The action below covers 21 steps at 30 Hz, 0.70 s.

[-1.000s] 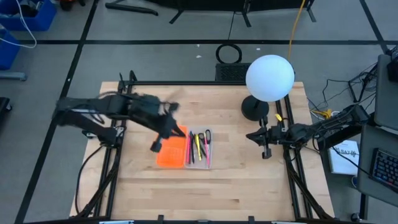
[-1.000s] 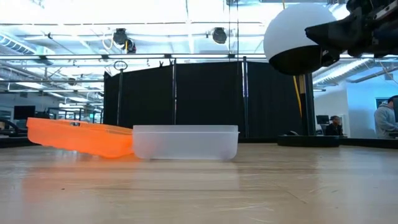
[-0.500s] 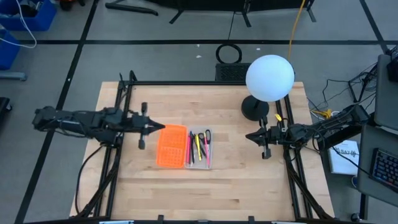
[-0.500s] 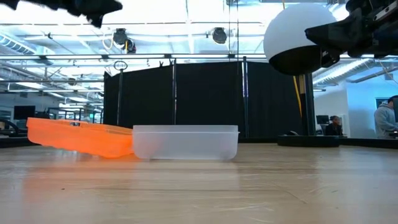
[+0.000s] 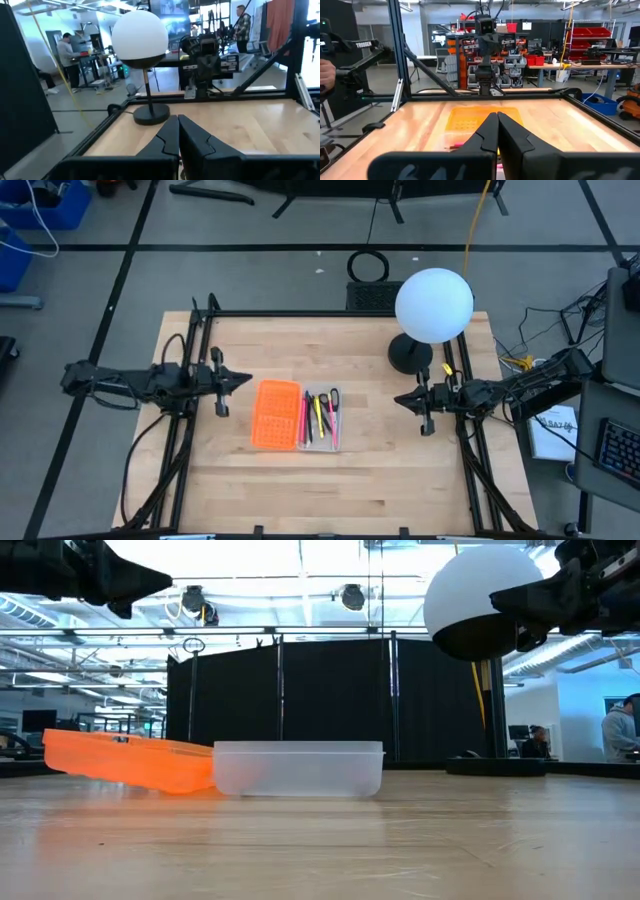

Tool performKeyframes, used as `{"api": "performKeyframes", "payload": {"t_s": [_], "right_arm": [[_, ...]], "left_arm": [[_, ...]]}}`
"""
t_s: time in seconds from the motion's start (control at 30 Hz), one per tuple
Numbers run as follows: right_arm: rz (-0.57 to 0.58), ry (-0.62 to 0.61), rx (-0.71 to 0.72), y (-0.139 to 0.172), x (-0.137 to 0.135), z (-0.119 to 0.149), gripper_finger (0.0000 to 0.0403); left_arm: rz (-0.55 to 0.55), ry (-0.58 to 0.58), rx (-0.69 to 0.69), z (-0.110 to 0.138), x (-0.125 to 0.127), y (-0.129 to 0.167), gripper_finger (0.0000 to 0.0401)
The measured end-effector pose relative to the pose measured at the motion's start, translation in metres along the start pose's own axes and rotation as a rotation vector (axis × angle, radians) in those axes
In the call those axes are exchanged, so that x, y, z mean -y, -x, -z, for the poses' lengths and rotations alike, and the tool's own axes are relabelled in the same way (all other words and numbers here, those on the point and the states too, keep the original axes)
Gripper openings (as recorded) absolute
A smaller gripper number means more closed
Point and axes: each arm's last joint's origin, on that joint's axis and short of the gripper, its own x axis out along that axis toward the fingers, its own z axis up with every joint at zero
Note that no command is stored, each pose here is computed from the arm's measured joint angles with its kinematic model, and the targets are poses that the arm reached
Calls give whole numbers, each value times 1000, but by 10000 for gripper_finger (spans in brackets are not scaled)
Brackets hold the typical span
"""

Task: Pick & place school supplies into a supply box
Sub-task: Return to Home Position

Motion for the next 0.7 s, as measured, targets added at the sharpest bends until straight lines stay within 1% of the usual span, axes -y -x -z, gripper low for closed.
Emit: {"api": "performKeyframes", "payload": {"t_s": [0.03,0.13,0.17,0.2,0.27,0.37,0.47,0.57,0.7], "right_arm": [[16,-1,5,0,0,-1,0],[113,-1,21,2,4,-3,0],[123,7,16,2,4,-2,0],[111,20,12,3,4,-2,0],[36,42,14,3,2,-2,0],[-54,76,65,5,1,-8,0],[-87,81,96,7,3,-12,0],[-124,99,80,7,6,-10,0],[-95,84,44,8,11,-7,0]], "left_arm": [[0,-2,-5,-1,-1,2,9],[18,-16,5,-5,-2,8,4],[24,-19,12,-6,-3,10,4],[23,-18,21,-7,-3,11,4],[24,-18,31,-8,-4,14,7],[39,-51,24,-7,-4,16,4],[66,-96,10,-5,-4,14,4],[103,-104,-5,-3,-3,12,3],[172,-86,-16,0,-2,9,3]]}}
